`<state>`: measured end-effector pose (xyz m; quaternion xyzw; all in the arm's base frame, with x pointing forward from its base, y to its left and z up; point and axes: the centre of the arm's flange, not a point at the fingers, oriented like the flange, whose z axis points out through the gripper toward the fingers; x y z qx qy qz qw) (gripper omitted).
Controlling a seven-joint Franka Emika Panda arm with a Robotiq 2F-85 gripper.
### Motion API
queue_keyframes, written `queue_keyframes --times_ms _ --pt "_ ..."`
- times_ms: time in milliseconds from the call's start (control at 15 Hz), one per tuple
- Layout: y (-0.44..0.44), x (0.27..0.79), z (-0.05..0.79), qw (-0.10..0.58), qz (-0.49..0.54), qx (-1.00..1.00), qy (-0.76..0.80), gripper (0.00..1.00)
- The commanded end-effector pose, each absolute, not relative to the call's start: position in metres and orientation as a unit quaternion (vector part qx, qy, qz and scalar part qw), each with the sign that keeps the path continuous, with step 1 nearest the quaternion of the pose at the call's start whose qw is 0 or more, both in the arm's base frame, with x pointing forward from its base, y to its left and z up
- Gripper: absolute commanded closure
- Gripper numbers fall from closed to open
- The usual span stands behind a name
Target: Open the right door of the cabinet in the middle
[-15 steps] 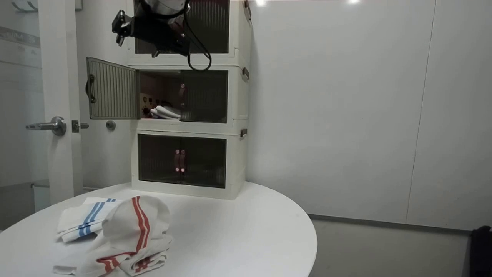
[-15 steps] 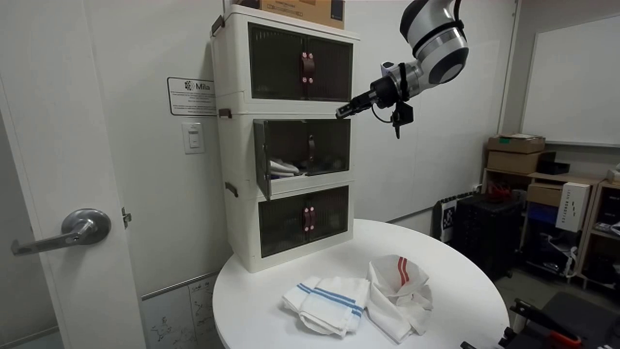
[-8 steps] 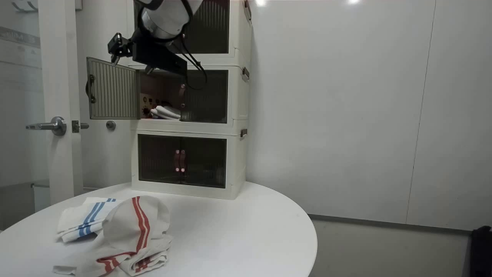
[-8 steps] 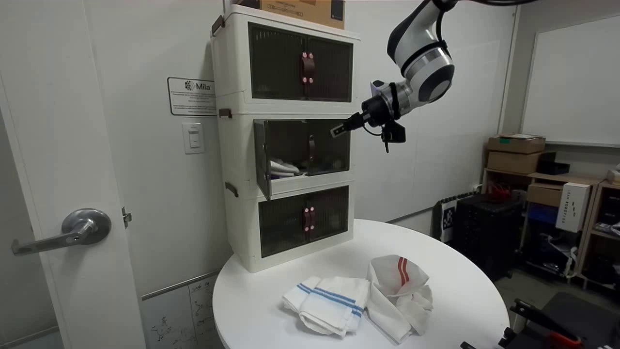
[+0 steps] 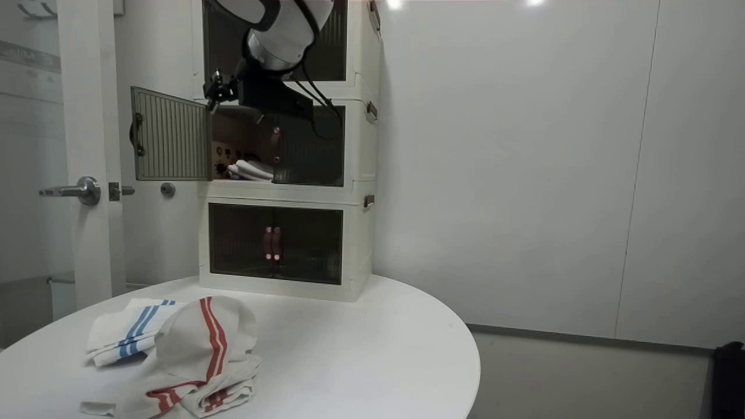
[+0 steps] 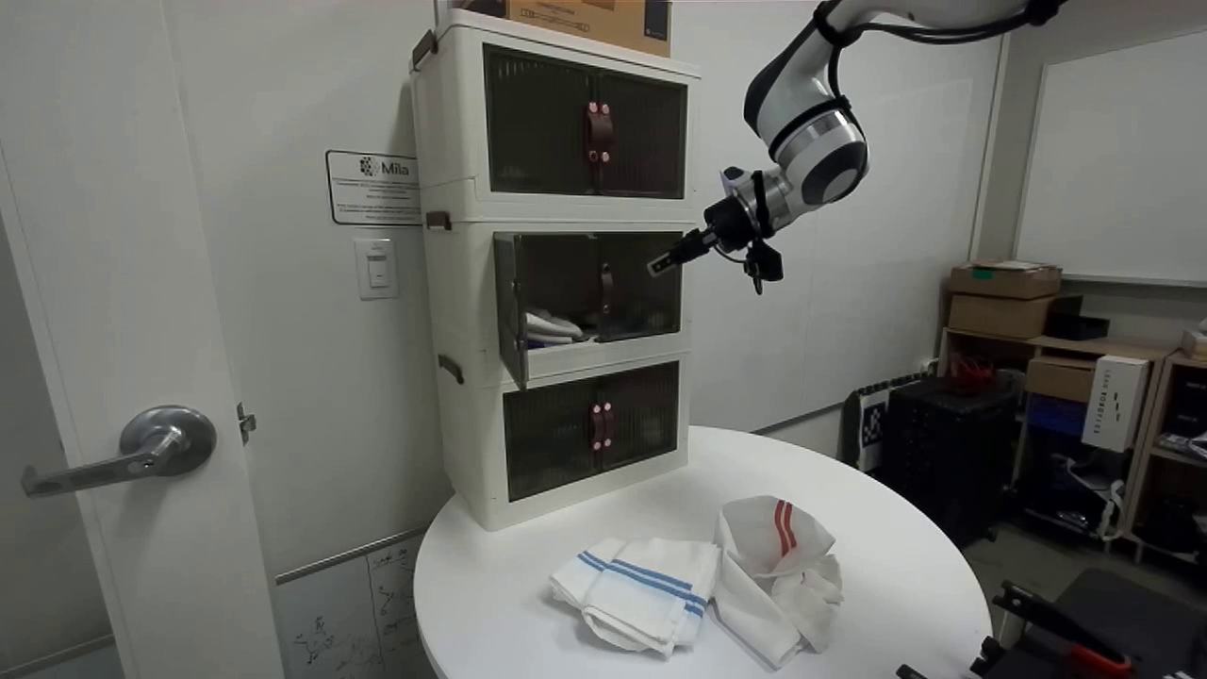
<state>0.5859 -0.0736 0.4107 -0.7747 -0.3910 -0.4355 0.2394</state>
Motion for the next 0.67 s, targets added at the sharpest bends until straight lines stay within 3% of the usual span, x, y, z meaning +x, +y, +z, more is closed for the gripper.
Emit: queue_keyframes --times_ms 0,600 --pt "-0.082 0.621 0.413 0.205 -0.426 -0.799 -0.371 0.0" --pt "-0.08 0.663 0.4 0.169 -0.395 -0.844 -0.321 0.0"
